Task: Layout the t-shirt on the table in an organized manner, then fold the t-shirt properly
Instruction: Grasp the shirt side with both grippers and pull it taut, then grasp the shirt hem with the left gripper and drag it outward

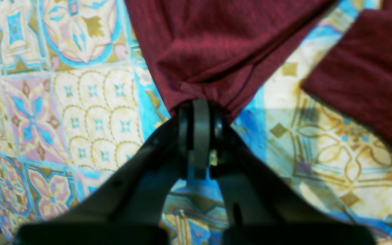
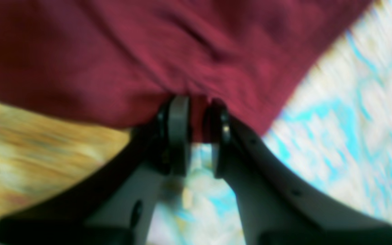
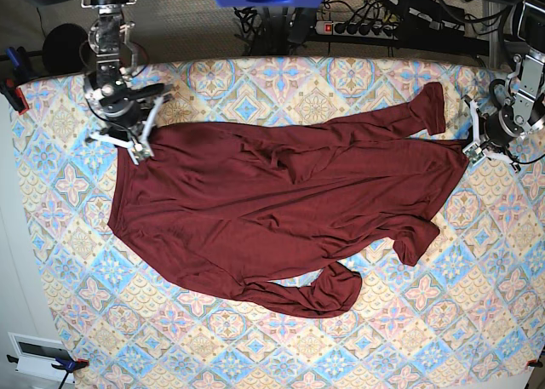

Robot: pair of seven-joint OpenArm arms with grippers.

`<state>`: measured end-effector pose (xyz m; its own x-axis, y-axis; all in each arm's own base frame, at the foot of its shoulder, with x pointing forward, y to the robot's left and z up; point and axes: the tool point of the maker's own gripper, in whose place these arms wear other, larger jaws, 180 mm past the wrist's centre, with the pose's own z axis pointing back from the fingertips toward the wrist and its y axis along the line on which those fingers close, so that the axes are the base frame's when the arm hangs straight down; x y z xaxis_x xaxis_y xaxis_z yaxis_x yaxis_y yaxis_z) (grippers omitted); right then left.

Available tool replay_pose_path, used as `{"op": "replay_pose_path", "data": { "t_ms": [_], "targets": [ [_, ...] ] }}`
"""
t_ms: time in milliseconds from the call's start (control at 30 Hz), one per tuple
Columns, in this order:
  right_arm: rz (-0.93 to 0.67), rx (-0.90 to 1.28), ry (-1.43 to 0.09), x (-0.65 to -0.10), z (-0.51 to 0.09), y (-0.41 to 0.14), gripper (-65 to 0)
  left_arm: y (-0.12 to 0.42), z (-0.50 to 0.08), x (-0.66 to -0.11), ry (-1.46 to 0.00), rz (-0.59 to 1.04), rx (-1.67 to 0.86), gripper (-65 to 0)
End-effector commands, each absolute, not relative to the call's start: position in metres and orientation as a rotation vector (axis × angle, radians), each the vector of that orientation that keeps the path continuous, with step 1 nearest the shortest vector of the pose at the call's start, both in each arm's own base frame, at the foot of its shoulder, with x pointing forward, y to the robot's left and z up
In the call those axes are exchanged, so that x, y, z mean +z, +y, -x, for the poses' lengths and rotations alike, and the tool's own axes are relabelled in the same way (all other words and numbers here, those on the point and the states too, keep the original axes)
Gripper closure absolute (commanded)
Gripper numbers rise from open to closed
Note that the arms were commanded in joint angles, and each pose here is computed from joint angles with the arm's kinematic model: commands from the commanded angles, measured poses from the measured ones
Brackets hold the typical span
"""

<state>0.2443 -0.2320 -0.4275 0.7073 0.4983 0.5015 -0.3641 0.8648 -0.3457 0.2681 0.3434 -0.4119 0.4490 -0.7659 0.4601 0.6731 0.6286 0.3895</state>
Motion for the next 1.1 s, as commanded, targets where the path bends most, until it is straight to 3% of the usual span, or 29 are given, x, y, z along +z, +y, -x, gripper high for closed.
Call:
{"op": "replay_pose_path", "data": {
  "t_ms": [0,333,500,600,700,833,967,1067],
  "targets": [
    [0.288,0.473,-0.539,-0.434,-0.228,-0.255,-10.9,0.353,-0.275,-0.401,-0.664,-0.192,-0.905,0.0],
    [0.327,0.428,-0.387,-0.447,-0.185,-0.280,-10.9,0.350,-0.270,-0.406,-0.652,-0.178,-0.899,0.0],
    [0.338,0.437,-0.419,-0.436,-0.191,-0.277,-10.9,0.367,-0.267,-0.390,-0.718,-0.165,-0.741,-0.8],
    [0.351,0.444,-0.456,-0.424,-0.201,-0.274,-10.9,0.383,-0.271,-0.373,-0.736,-0.136,-0.538,-5.4],
    [0.349,0.443,-0.453,-0.425,-0.201,-0.274,-10.9,0.386,-0.277,-0.353,-0.730,-0.097,-0.415,-14.2],
    [0.346,0.447,-0.452,-0.426,-0.201,-0.273,-10.9,0.397,-0.301,-0.316,-0.850,-0.071,-0.290,-25.1],
    [0.343,0.450,-0.453,-0.426,-0.201,-0.271,-10.9,0.363,-0.361,-0.290,-1.039,-0.041,-0.245,-27.2],
    [0.330,0.472,-0.462,-0.426,-0.203,-0.262,-10.9,0.333,-0.397,-0.307,-1.016,-0.077,-0.276,-27.2]
  ]
}}
